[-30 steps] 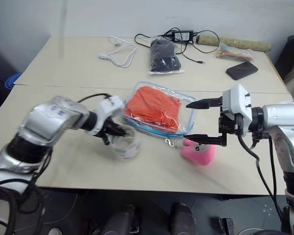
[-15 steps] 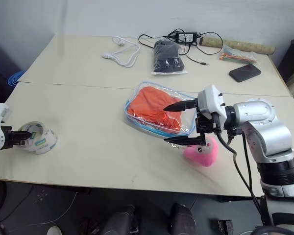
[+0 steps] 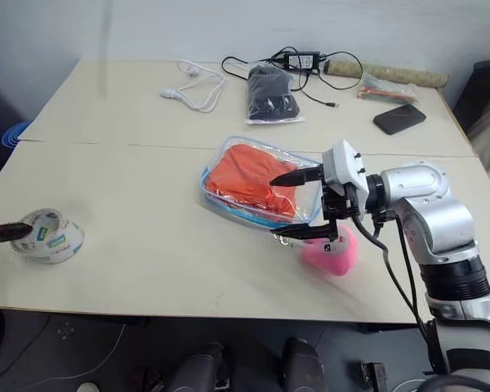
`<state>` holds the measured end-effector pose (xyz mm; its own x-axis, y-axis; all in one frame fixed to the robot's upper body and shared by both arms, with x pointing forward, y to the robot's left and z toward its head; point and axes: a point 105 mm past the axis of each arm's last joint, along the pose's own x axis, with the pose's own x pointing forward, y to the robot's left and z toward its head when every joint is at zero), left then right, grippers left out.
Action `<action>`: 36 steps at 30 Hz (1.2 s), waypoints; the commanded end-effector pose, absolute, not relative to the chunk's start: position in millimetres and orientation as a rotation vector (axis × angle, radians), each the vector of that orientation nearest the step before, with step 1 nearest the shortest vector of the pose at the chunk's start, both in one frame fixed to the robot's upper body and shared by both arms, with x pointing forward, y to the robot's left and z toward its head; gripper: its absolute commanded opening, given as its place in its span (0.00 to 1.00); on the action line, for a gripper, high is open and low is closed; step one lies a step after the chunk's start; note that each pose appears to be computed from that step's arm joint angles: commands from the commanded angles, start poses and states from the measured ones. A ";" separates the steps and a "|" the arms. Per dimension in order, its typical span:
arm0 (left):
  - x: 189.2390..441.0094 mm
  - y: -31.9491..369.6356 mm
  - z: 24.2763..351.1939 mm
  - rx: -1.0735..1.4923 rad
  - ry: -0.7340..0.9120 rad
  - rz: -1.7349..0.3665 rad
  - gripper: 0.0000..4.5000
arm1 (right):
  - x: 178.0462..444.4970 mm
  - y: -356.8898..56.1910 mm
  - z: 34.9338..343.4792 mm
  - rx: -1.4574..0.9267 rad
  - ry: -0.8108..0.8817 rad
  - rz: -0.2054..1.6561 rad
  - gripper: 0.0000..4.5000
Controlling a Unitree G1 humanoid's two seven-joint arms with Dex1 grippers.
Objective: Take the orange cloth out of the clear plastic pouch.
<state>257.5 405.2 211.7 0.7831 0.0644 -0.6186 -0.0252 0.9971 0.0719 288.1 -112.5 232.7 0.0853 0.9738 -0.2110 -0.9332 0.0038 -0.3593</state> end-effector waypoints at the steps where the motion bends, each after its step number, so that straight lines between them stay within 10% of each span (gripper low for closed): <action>1: 254.7 367.6 271.9 0.212 0.514 -0.180 0.99 | 286.4 -120.9 244.0 -0.485 -0.151 1.441 1.00; 7: 256.4 256.4 319.1 0.596 0.204 -0.768 0.99 | 283.5 -130.5 246.2 -0.475 -0.131 1.399 1.00; 12: 292.0 196.2 266.6 1.024 0.179 -1.027 0.99 | 283.7 -136.5 249.1 -0.491 -0.129 1.350 1.00; 22: 383.8 141.0 214.6 1.281 0.007 -1.046 0.99 | 275.3 -141.9 251.2 -0.479 -0.131 1.262 1.00; 31: 406.2 116.1 188.8 1.250 -0.011 -1.098 0.99 | 270.5 -146.5 249.5 -0.466 -0.116 1.215 1.00; 36: 404.3 108.2 184.2 1.227 -0.024 -1.136 0.73 | 270.5 -147.0 247.3 -0.460 -0.108 1.211 1.00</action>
<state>403.8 109.8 174.2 0.4840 -0.6728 -0.5595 0.6859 -0.1052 0.7200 275.9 -145.1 235.0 0.3525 0.9183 -0.1803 -0.8949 0.2744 -0.3519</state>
